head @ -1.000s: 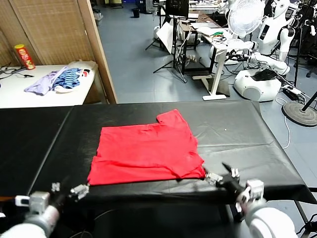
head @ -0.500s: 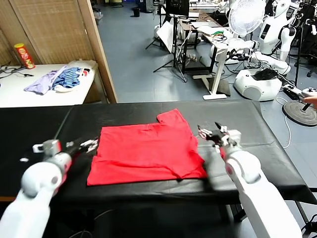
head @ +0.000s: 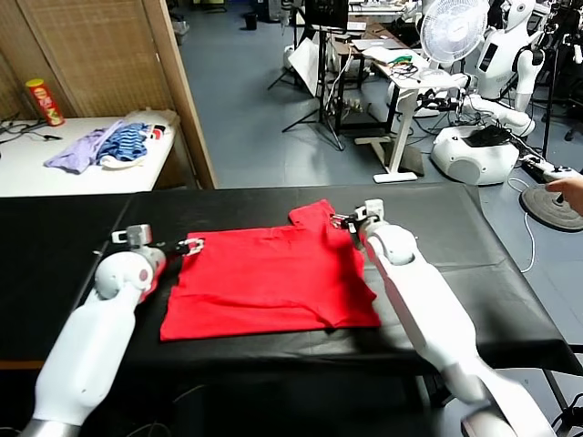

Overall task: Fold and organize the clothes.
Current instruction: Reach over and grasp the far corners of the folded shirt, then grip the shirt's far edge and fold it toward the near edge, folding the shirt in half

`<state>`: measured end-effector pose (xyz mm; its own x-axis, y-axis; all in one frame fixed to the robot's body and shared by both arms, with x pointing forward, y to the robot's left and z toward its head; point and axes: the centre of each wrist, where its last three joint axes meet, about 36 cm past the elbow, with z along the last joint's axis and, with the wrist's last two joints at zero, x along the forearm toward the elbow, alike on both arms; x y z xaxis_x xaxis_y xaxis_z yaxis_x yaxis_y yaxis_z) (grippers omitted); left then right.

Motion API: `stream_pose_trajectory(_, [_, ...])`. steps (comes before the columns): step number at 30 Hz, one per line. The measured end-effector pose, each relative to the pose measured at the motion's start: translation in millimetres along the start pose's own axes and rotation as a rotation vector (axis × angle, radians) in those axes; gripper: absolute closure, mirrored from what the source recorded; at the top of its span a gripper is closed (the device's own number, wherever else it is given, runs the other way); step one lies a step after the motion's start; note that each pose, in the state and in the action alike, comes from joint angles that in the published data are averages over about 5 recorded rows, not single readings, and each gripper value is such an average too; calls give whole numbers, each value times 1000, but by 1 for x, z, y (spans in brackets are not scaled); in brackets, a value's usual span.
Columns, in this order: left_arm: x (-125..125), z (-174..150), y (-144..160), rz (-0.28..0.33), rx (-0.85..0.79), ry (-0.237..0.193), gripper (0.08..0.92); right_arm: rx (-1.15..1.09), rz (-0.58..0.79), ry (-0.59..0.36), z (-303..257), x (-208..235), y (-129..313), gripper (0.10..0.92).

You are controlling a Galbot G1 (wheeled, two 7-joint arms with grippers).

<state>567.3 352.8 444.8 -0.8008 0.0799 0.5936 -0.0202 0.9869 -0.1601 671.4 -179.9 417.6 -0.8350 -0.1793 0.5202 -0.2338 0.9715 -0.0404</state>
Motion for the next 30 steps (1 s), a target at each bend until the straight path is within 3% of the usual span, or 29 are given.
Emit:
stream_pose_trajectory(4, [-8, -2, 1, -6, 14, -3, 201, -9, -12, 21, 4, -8, 8, 247])
stream_pose_trajectory(8, [-14, 0, 4, -1, 29, -3, 257, -18, -30, 29, 6, -11, 14, 402])
stream_pose_trajectory(15, [-13, -1, 6, 13, 32, -11, 632, -39, -33, 10, 11, -12, 15, 788])
stream_pose_trajectory(18, [-12, -2, 7, 18, 30, -20, 786, -52, -31, -16, 14, -11, 13, 887])
stream_pose_trajectory(21, [-11, -4, 5, 25, 29, -35, 867, -68, -24, -43, 17, -8, 9, 899])
stream_pose_trajectory(30, [-2, -7, 3, 40, 20, -84, 874, -99, -57, -122, 13, 25, 0, 899])
